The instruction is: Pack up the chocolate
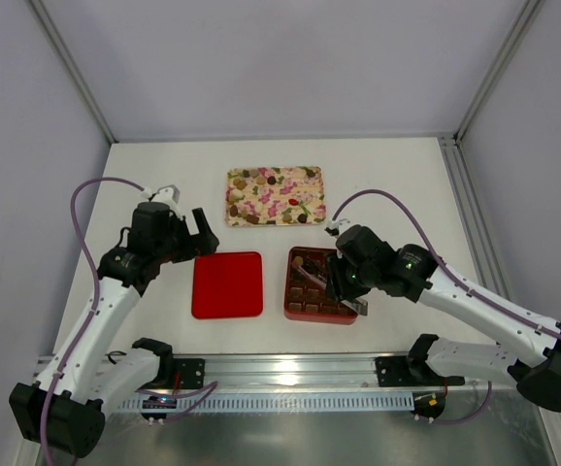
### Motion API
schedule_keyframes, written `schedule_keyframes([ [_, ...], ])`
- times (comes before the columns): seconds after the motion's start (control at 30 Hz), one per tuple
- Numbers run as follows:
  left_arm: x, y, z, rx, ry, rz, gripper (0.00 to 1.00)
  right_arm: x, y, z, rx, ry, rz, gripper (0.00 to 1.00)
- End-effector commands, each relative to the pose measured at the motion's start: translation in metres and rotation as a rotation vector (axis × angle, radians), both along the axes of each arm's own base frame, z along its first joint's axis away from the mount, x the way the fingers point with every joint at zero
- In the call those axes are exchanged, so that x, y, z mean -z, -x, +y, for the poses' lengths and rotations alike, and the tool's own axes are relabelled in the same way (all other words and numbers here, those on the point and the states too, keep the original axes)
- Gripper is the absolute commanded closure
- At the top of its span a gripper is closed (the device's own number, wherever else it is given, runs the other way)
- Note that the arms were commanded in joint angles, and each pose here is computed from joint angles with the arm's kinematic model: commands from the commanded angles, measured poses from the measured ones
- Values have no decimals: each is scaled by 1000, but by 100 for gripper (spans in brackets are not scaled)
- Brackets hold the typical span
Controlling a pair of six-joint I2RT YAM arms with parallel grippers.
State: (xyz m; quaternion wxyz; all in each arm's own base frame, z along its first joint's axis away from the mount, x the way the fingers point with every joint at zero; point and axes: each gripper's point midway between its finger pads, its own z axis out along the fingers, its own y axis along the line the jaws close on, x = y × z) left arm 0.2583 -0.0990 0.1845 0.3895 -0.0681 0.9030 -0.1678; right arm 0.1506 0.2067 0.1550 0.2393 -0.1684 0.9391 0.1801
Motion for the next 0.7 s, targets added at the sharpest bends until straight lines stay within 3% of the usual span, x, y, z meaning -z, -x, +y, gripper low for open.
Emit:
schedule_keyframes([
  [0.0, -11, -5, 2, -10, -1, -35, 0, -13, -9, 9, 13, -37, -48, 58],
  [0.47, -12, -5, 2, -10, -1, -36, 0, -61, -33, 16, -1, -37, -153, 55],
  [0.67, -12, -6, 2, -11, -2, -36, 0, -83, -72, 36, -10, -59, -198, 54],
])
